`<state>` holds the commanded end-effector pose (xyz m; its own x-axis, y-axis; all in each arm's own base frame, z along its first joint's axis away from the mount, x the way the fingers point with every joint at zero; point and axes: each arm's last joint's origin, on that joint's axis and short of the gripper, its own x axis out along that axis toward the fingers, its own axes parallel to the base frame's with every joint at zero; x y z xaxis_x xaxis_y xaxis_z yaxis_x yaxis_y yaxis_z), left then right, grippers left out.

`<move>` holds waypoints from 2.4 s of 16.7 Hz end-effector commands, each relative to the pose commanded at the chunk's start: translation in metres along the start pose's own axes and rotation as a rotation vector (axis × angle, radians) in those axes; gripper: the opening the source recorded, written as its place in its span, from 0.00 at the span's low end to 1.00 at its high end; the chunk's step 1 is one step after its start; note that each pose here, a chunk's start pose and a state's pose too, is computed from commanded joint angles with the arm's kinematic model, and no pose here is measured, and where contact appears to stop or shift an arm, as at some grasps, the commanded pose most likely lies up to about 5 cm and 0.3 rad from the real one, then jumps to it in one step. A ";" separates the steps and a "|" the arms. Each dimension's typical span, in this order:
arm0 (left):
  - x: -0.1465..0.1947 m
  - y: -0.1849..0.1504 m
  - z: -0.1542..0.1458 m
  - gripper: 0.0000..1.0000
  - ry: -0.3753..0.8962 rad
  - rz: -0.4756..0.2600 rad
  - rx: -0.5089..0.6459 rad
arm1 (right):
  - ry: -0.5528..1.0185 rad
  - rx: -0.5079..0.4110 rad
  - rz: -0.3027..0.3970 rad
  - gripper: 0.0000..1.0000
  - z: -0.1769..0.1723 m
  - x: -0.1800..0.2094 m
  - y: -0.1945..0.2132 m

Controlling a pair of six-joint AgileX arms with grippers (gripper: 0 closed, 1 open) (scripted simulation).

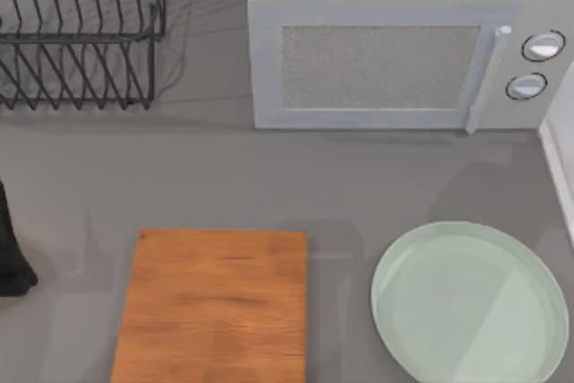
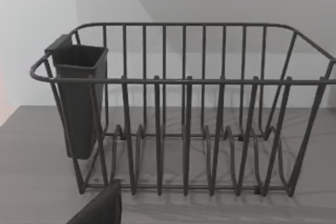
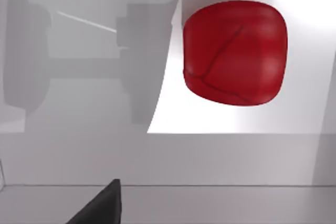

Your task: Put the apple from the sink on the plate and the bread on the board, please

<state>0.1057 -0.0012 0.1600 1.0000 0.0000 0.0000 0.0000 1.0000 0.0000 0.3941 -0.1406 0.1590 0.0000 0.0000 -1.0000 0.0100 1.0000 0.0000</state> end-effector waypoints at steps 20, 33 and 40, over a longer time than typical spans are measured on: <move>0.000 0.000 0.000 1.00 0.000 0.000 0.000 | 0.000 0.000 0.000 0.92 0.000 0.152 0.000; 0.000 0.000 0.000 1.00 0.000 0.000 0.000 | 0.000 0.000 0.000 0.00 0.000 0.152 0.000; 0.000 0.000 0.000 1.00 0.000 0.000 0.000 | 0.000 0.000 0.000 0.00 0.000 0.152 0.000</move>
<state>0.1057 -0.0012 0.1600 1.0000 0.0000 0.0000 0.0000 1.0000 0.0000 0.3941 -0.1406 0.0067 0.0000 0.0000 -1.0000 0.0100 0.9999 0.0000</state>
